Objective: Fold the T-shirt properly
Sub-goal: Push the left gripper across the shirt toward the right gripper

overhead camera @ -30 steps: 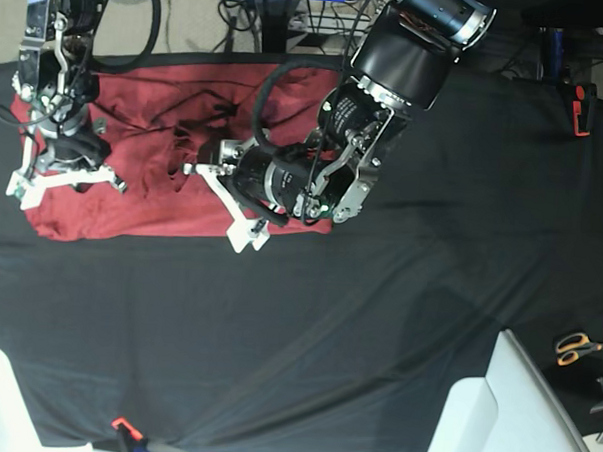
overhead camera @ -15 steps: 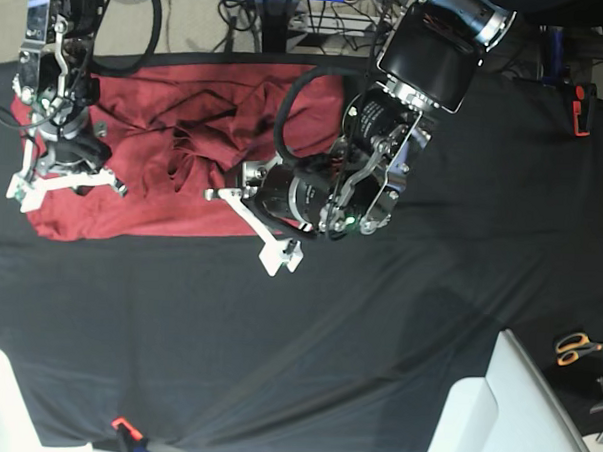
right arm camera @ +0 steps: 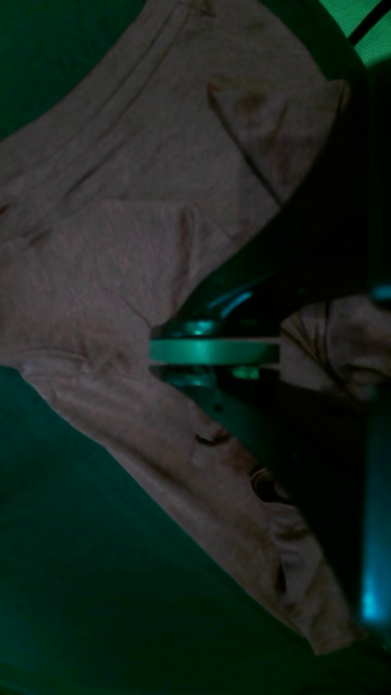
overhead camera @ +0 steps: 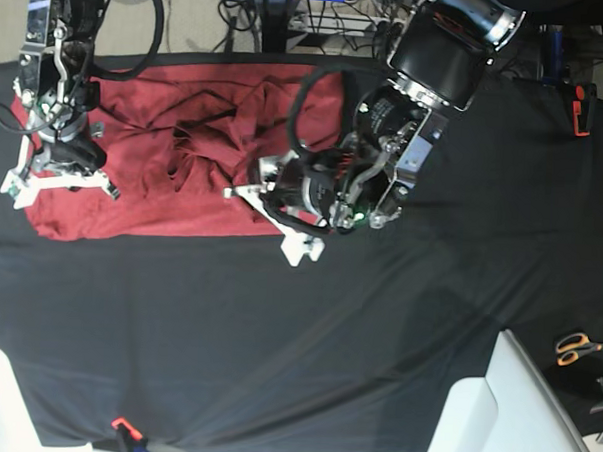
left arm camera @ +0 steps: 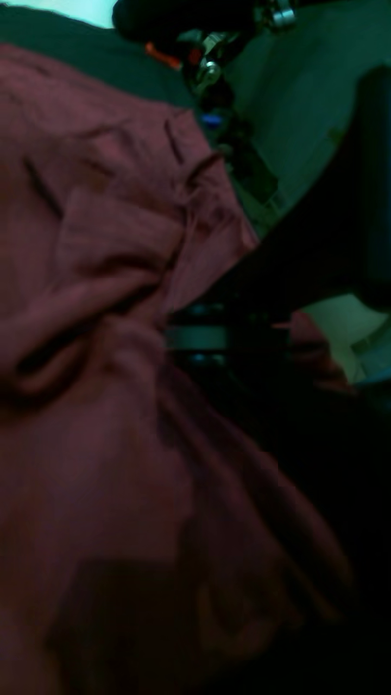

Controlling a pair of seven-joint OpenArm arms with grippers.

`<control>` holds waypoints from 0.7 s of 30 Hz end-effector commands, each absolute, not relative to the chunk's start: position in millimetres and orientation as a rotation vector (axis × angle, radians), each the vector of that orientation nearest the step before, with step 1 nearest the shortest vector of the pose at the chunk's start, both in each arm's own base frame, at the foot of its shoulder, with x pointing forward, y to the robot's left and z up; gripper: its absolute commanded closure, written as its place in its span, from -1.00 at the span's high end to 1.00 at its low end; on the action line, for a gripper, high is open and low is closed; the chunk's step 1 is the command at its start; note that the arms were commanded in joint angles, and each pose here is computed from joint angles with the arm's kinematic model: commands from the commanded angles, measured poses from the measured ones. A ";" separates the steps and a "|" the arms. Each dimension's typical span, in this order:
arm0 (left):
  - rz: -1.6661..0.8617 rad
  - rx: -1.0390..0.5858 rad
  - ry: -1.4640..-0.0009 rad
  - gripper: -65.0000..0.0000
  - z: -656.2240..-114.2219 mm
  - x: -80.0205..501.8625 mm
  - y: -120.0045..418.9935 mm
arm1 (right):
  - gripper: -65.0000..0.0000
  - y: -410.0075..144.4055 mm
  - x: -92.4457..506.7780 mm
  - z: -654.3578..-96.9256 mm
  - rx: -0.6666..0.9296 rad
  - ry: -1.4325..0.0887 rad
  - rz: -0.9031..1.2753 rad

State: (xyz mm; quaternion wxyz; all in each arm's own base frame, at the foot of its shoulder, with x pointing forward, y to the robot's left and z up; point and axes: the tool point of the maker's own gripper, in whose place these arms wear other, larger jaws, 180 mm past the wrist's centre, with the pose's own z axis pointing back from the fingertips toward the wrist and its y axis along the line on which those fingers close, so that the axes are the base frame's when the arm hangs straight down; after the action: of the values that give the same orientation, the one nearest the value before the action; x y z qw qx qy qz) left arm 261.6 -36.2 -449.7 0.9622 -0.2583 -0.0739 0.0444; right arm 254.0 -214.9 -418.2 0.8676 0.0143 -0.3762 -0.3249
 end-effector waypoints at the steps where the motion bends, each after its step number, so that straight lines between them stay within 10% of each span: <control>1: 0.081 -0.555 -0.169 -1.00 -438.9 269.5 -44.0 | -1.00 -219.2 262.4 -406.2 0.024 -0.837 -0.676; 21: 0.100 -0.552 -0.117 -1.00 -453.0 261.9 -51.4 | -1.00 -219.3 262.5 -406.8 0.024 -0.835 -0.677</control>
State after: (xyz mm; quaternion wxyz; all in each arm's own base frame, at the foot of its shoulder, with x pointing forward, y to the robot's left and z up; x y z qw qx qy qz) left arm 251.2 -44.1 -464.2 0.9635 -0.2582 -0.0443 0.0545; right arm 254.2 -214.8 -418.2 0.8675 0.0146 -0.3763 -0.3251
